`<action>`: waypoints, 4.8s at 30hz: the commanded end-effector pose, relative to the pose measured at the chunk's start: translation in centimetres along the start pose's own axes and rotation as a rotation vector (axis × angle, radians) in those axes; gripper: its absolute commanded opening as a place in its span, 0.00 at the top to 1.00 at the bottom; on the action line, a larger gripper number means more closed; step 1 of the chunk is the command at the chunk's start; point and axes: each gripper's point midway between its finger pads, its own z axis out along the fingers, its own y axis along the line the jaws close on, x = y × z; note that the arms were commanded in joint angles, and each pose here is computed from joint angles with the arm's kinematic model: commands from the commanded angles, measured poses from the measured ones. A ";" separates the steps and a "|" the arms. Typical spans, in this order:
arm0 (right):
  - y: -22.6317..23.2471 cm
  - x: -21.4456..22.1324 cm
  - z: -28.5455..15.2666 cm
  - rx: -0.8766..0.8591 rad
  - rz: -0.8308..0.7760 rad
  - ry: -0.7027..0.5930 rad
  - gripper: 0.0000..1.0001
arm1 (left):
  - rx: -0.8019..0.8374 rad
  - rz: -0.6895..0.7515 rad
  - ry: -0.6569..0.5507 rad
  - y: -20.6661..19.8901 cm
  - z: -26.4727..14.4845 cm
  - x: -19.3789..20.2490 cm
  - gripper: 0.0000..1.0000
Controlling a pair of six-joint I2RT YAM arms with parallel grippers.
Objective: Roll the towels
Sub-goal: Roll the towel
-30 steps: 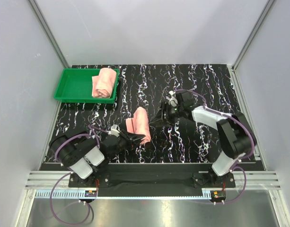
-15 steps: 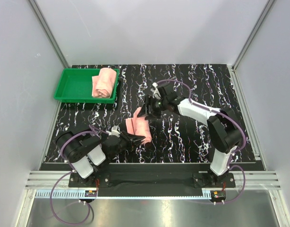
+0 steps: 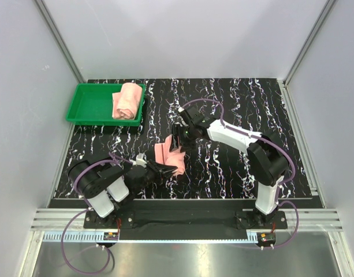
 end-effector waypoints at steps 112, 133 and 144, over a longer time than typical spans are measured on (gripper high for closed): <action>2.9 0.8 -1.7 0.217 -0.112 0.088 1.00 | -0.743 1.286 -0.198 0.4 -0.2 -1.0 0.30; -3.4 -3.4 -5.5 0.177 0.058 0.006 0.11 | -0.719 1.447 -0.204 -3.4 -1.8 -0.2 0.86; -5.7 -4.3 -8.1 0.019 0.181 -0.094 0.04 | -0.961 1.713 -0.280 -4.2 -2.2 0.7 0.88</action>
